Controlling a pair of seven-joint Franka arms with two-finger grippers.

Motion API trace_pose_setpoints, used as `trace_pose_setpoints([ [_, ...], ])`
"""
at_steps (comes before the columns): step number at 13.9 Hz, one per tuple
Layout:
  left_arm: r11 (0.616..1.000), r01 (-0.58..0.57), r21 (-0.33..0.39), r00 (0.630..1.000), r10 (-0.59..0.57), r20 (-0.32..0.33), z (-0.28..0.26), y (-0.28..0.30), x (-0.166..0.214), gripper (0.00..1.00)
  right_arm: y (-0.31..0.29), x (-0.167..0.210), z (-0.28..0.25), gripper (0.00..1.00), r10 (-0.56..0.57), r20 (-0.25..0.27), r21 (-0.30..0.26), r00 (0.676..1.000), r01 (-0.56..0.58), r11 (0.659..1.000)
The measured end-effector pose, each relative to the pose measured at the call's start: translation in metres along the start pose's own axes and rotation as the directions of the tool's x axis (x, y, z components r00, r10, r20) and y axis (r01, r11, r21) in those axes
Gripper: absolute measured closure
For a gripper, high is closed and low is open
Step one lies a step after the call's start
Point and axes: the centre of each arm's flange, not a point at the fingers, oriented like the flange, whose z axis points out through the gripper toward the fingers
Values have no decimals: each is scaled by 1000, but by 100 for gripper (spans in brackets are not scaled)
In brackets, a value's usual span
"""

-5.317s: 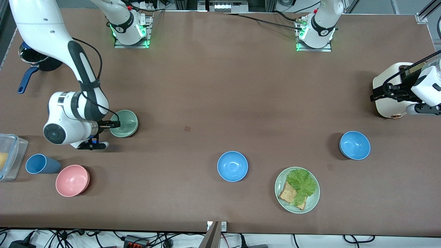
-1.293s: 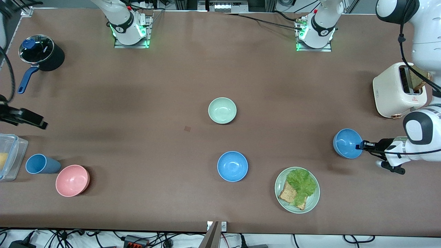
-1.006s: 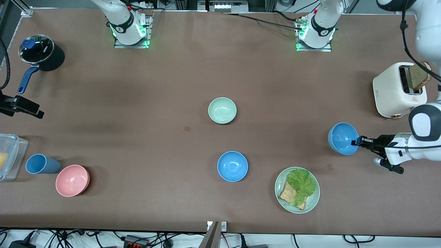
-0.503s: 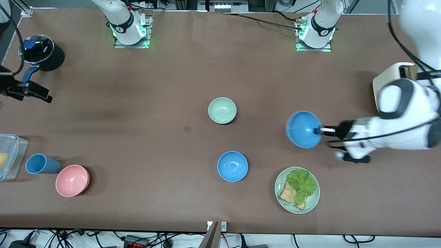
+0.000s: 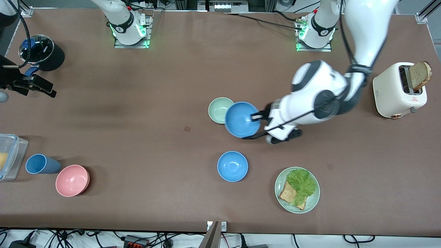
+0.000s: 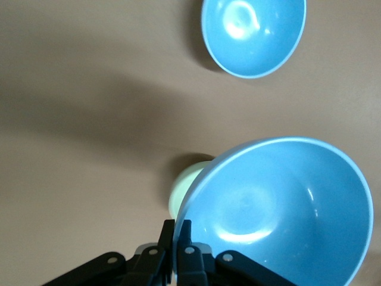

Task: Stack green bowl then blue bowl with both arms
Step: 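Lower the blue bowl into the green bowl with the left gripper, then open the left gripper and draw it away from the stacked bowls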

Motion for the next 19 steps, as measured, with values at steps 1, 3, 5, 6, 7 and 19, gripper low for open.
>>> trace_pose_setpoints([
  [1, 1000, 14, -11, 1000, -14, -13, 22, 7, -11, 95, 0, 0, 0, 0, -1, 0, 0, 1000, 1, 1000],
  [3, 1000, 16, -14, 999, -16, -28, 67, 9, -31, 95, -1, 0, 0, 0, -1, 1, 0, 1000, 1, 1000],
  [5, 1000, -1, 3, 999, 2, -39, 97, 6, -45, 95, -1, 0, 0, 0, -1, 1, 0, 1000, 1, 1000],
  [6, 1000, -17, 20, 999, 18, -51, 106, 4, -49, 95, -1, 0, 1, 0, -2, 1, 0, 1000, 2, 1000],
  [7, 999, -32, 42, 997, 35, -63, 112, 1, -51, 95, -1, 0, 1, 0, -2, 1, 0, 1000, 2, 1000],
  [19, 988, -103, 118, 991, 112, -72, 155, -7, -78, 95, -6, 3, 3, 0, -78, -1, -1, 997, 78, 997],
])
